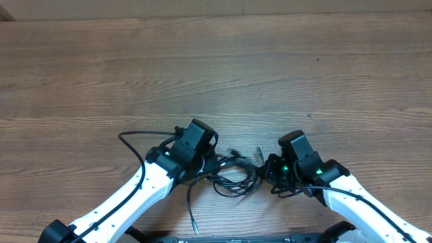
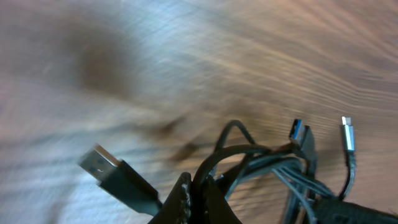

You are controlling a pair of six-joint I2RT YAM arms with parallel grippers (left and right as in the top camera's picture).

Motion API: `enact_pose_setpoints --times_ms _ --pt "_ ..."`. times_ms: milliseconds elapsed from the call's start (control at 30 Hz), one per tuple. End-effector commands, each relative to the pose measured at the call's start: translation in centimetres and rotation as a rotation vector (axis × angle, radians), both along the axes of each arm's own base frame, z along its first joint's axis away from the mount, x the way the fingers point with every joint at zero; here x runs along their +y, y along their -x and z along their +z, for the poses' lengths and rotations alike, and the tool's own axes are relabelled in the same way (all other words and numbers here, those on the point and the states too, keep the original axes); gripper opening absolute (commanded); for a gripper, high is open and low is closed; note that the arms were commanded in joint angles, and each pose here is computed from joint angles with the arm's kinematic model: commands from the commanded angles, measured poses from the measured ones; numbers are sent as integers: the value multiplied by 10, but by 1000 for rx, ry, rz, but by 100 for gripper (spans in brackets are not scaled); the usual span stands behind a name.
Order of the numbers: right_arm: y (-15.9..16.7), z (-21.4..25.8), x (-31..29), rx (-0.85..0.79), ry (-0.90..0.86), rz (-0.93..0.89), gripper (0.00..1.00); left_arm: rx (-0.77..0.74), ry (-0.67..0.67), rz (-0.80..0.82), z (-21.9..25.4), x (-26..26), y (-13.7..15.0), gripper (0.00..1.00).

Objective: Untangle cables

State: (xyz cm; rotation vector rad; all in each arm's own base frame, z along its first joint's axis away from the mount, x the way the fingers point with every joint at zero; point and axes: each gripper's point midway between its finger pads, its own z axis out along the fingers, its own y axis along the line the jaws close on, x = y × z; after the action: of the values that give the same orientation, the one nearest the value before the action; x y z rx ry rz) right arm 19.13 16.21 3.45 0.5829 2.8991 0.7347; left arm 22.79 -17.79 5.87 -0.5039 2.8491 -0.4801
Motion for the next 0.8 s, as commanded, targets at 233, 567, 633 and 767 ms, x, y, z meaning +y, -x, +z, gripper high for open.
enact_pose_setpoints --times_ms 233,567,633,767 --pt "-16 -14 -27 -45 139 -105 89 -31 -190 316 -7 55 -9 44" --pt "-23 0 13 -36 -92 -35 100 -207 -156 -106 7 19 -35 88" --pt "-23 0 13 -36 -91 -33 100 -257 -119 -257 12 2 -38 65" --pt "-21 -3 6 -47 -62 9 100 -261 -151 -276 11 6 -38 45"
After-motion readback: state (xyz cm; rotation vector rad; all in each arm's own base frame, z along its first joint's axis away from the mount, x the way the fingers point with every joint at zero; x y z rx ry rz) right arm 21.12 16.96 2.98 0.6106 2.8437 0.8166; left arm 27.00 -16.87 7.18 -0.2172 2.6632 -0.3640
